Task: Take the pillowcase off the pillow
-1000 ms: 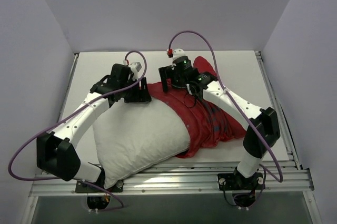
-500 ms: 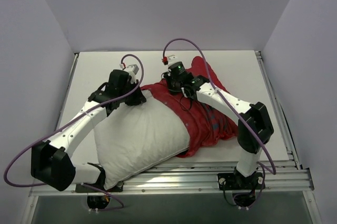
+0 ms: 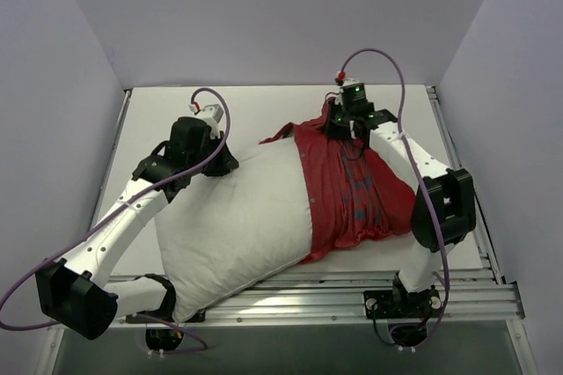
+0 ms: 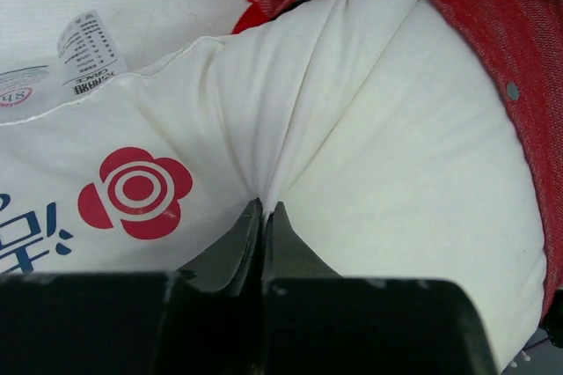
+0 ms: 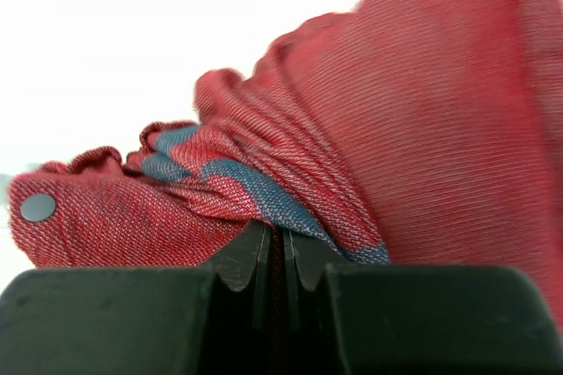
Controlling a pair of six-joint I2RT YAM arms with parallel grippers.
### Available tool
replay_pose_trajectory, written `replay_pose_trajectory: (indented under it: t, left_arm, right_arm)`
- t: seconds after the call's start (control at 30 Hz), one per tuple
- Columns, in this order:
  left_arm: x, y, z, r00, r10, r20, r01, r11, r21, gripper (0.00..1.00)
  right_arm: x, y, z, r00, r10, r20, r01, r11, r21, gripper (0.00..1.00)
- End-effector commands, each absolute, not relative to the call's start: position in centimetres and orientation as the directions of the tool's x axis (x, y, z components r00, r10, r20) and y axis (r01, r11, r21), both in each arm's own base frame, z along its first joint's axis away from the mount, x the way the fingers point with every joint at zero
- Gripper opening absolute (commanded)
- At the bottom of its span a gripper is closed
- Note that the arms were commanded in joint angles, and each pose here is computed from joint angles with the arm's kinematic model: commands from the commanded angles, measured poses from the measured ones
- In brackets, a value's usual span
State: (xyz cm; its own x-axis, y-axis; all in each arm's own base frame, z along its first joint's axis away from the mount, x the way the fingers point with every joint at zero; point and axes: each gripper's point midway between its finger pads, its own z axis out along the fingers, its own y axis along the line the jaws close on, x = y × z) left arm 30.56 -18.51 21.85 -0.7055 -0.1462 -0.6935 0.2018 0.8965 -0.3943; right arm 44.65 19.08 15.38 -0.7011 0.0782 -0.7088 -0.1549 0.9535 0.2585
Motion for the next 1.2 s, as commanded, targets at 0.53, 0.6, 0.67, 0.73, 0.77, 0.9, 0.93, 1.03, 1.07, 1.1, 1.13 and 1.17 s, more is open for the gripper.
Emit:
replay_pose_trajectory:
  t: [0.53,0.6,0.67,0.73,0.77,0.9,0.93,1.03,1.07,1.1,1.13,1.17]
  left_arm:
    - [35.9,-10.5,26.5,-0.637,-0.135,-0.759,0.050,0.975,-0.215,0.02]
    - [37.4,-11.2,28.3,-0.597,-0.150,-0.788,0.069,0.969,-0.236,0.02]
    - [38.6,-11.4,28.8,-0.576,-0.152,-0.803,0.072,0.969,-0.235,0.02]
    - [39.9,-11.2,29.5,-0.537,-0.151,-0.830,0.067,0.973,-0.221,0.13]
    - [40.2,-11.2,29.7,-0.523,-0.149,-0.839,0.070,0.974,-0.217,0.19]
    - [39.5,-12.6,31.2,-0.486,-0.172,-0.857,0.136,0.954,-0.268,0.55]
    - [38.0,-13.6,32.5,-0.461,-0.163,-0.872,0.179,0.946,-0.271,0.78]
    - [33.5,-16.3,33.1,-0.423,-0.075,-0.903,0.281,0.936,-0.210,0.97]
    - [32.4,-16.7,32.9,-0.415,-0.052,-0.908,0.296,0.936,-0.189,0.95]
    - [31.2,-16.9,32.8,-0.404,-0.019,-0.915,0.310,0.938,-0.156,0.94]
    - [29.5,-17.1,32.4,-0.396,0.003,-0.918,0.335,0.931,-0.142,0.94]
    - [27.7,-18.7,32.1,-0.392,0.038,-0.919,0.391,0.911,-0.129,0.94]
  right_arm:
    - [46.3,6.3,26.3,-0.486,0.305,-0.819,0.134,0.952,0.275,0.02]
    - [46.0,8.4,27.1,-0.480,0.315,-0.819,0.080,0.945,0.317,0.11]
    - [44.9,9.9,27.6,-0.476,0.306,-0.825,0.039,0.944,0.328,0.33]
    - [43.7,11.3,28.0,-0.480,0.290,-0.828,-0.003,0.943,0.333,0.46]
    - [43.2,11.8,28.0,-0.483,0.277,-0.830,-0.016,0.946,0.324,0.49]
    - [39.5,14.3,28.0,-0.493,0.205,-0.846,-0.052,0.963,0.264,0.56]
    - [38.5,14.4,26.6,-0.511,0.189,-0.839,-0.039,0.969,0.243,0.56]
    - [35.5,16.0,26.2,-0.495,0.198,-0.846,-0.066,0.962,0.264,0.59]
    - [34.7,16.4,25.7,-0.503,0.196,-0.842,-0.075,0.961,0.268,0.60]
    - [33.4,16.9,24.4,-0.521,0.183,-0.834,-0.092,0.959,0.269,0.60]
    - [32.8,17.1,23.8,-0.528,0.186,-0.828,-0.095,0.957,0.276,0.62]
    - [32.3,17.2,23.3,-0.531,0.187,-0.826,-0.099,0.955,0.279,0.63]
